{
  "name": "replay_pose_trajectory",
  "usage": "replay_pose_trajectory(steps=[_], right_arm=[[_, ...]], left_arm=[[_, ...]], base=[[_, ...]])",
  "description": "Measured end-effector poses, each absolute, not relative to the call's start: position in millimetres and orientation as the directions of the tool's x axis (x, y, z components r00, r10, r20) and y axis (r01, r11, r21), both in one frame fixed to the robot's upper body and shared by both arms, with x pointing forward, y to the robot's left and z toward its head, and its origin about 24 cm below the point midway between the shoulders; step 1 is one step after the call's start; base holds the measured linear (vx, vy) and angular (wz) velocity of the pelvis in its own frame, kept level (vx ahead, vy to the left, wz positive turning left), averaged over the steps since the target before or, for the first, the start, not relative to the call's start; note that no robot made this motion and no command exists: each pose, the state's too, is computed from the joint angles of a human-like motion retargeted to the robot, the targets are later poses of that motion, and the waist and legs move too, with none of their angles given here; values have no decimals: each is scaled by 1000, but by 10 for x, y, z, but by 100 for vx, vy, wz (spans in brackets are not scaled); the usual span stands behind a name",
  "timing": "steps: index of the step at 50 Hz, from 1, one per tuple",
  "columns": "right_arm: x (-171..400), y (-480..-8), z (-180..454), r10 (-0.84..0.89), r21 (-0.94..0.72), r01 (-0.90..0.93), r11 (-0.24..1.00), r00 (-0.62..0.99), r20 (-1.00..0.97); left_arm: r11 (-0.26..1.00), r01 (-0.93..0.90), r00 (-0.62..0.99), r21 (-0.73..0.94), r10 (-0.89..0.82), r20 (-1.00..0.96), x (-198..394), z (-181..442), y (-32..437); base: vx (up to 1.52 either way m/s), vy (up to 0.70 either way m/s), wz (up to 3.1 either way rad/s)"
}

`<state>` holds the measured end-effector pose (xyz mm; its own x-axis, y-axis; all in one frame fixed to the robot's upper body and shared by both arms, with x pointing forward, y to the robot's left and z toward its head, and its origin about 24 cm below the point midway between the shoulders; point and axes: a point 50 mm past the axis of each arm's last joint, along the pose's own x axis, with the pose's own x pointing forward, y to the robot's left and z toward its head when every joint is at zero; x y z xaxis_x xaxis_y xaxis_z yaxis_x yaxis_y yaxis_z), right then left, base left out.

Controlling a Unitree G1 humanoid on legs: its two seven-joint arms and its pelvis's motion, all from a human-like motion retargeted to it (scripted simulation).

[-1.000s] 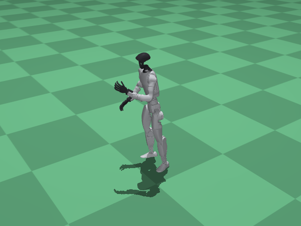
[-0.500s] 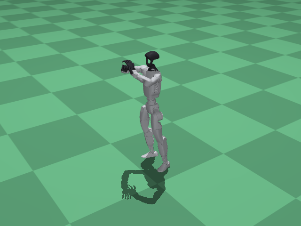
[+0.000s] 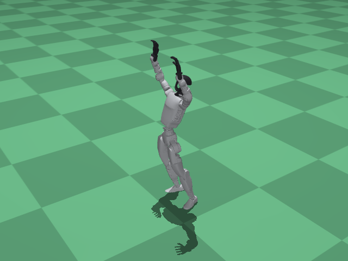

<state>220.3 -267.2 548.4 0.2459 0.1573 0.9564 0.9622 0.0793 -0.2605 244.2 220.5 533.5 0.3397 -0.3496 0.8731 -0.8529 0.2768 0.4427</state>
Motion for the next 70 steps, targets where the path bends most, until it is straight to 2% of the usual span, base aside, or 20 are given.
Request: replay_pose_trajectory(steps=[4,8,10,13,16,21,23,25,28,34,41,47,52,58,62,65,70], right_arm=[[1795,-3311,5573,-117,-109,992,55,115,986],[1361,-3846,5497,-354,72,996,51,-49,934],[1131,-4073,5414,-424,130,991,-27,-129,896],[866,-4335,5209,-472,229,965,-131,-264,841],[597,-4578,4889,-459,331,899,-287,-432,776],[-74,-4886,4175,-270,365,633,-683,-683,679],[-586,-4887,3949,-169,363,491,-792,-748,642],[-1278,-4649,4036,-59,417,366,-832,-806,589],[-1477,-4440,4324,-42,488,366,-792,-830,556],[-1428,-4374,4523,-107,541,453,-709,-827,552],[-1336,-4350,4676,-186,571,542,-617,-805,563],[-1297,-4343,4757,-258,591,596,-544,-789,557],[-1236,-4340,4850,-341,589,658,-470,-750,566],[-760,-4352,5043,-381,512,770,-381,-635,672],[-203,-4206,5204,-311,459,856,-239,-515,799],[288,-4000,5225,-235,417,907,-48,-416,878],[1014,-3643,4992,-54,203,979,32,-202,978]], left_arm=[[205,-923,301,326,-145,943,2139,5495,2792],[112,-973,209,202,61,976,1781,5529,3346],[16,-983,183,183,158,970,1591,5487,3631],[-52,-998,28,45,284,958,1251,5436,3942],[-61,-988,-154,-142,364,919,975,5401,4103],[-2,-920,-356,-392,423,833,701,5381,4179],[35,-877,-414,-478,447,793,597,5368,4206],[36,-822,-475,-569,507,719,407,5247,4348],[-67,-789,-538,-611,556,634,197,4860,4647],[-187,-755,-610,-628,550,570,-18,4489,4840],[-211,-726,-640,-654,555,531,-89,4403,4876],[-170,-703,-645,-690,560,520,-32,4550,4803],[-35,-684,-615,-729,564,551,62,4913,4595],[262,-700,-495,-664,492,716,192,5524,4094],[451,-733,-390,-509,335,858,393,5843,3626],[595,-709,-337,-378,184,923,620,5984,3189],[776,-629,-199,-48,-101,975,1260,5841,2435]], base=[[6,-6,-23],[6,-5,-22],[6,-3,-18],[6,-2,-19],[5,-2,-19],[5,-3,-15],[5,-2,-6],[0,0,0],[0,0,0],[0,0,0],[-1,0,0],[-8,0,3],[-12,1,13],[-15,3,20],[-16,4,14],[-17,4,7],[-15,5,5]])
